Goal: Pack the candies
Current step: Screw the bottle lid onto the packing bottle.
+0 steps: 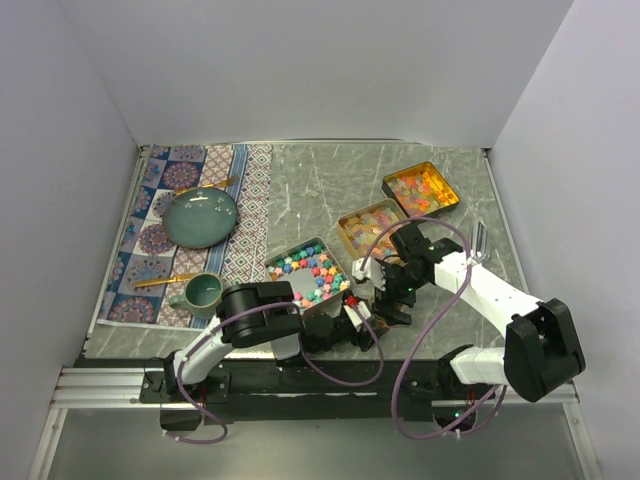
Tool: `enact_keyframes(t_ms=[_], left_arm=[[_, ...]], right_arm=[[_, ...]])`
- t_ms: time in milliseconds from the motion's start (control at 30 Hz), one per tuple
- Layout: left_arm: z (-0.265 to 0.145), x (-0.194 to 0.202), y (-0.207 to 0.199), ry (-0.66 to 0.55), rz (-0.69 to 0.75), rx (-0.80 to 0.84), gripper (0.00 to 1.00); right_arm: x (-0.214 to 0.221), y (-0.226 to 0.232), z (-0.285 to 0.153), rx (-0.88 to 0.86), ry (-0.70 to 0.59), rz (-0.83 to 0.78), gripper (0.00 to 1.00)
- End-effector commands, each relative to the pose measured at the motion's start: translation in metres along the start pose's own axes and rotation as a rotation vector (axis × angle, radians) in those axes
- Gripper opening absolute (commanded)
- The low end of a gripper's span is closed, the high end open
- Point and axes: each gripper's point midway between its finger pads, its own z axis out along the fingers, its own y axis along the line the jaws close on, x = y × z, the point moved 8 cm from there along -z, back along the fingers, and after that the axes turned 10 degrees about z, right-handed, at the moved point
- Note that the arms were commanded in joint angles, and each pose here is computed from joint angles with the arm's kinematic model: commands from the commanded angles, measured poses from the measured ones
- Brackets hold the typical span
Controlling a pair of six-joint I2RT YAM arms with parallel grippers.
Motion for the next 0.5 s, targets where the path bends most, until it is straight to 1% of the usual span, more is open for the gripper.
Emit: enact_keyframes(t_ms=[0, 67, 100, 133, 167, 200, 233, 267, 300, 367, 400, 433, 467], left_arm=[[-0.017, 0.028, 0.008, 0.014, 0.042, -0.059, 0.01], [-0.017, 0.029, 0.008, 0.019, 0.043, -0.052, 0.01], [-0.017, 0.029, 0.005, 0.021, 0.044, -0.031, 0.02], [-0.016, 0.029, 0.005, 0.026, 0.045, -0.021, 0.13], [-0.016, 0.030, 0.006, 0.035, 0.078, -0.018, 0.31], [-0.015, 0.028, 0.007, 0.036, 0.081, -0.017, 0.69], [-0.019, 0.028, 0.007, 0.043, 0.084, -0.011, 0.83], [-0.021, 0.026, 0.007, 0.039, 0.092, -0.006, 0.94], [-0.023, 0.019, 0.008, 0.021, 0.096, 0.002, 0.97], [-0.035, 0.016, 0.006, 0.027, 0.105, 0.046, 0.97], [-0.037, 0.008, 0.007, 0.017, 0.103, 0.053, 0.97], [-0.044, 0.008, 0.005, 0.033, 0.097, 0.071, 0.97], [-0.047, -0.003, 0.007, 0.015, 0.084, 0.074, 0.97]], right_arm=[[0.041, 0.018, -0.004, -0.073, 0.260, 0.000, 1.00], [0.045, 0.015, -0.011, -0.066, 0.292, -0.027, 1.00], [0.051, 0.014, -0.017, -0.062, 0.312, -0.011, 1.00], [0.052, 0.012, -0.021, -0.052, 0.319, -0.005, 1.00], [0.055, 0.010, -0.026, -0.043, 0.332, -0.019, 1.00], [0.061, 0.009, -0.034, -0.037, 0.338, 0.011, 1.00], [0.061, 0.005, -0.040, -0.020, 0.337, 0.012, 1.00], [0.062, 0.003, -0.045, -0.008, 0.339, 0.013, 1.00], [0.064, 0.000, -0.053, 0.014, 0.337, 0.035, 1.00], [0.064, -0.003, -0.060, 0.037, 0.332, 0.056, 1.00], [0.062, -0.008, -0.064, 0.062, 0.326, 0.064, 1.00], [0.063, -0.011, -0.068, 0.083, 0.314, 0.088, 1.00], [0.062, -0.014, -0.071, 0.100, 0.304, 0.110, 1.00]])
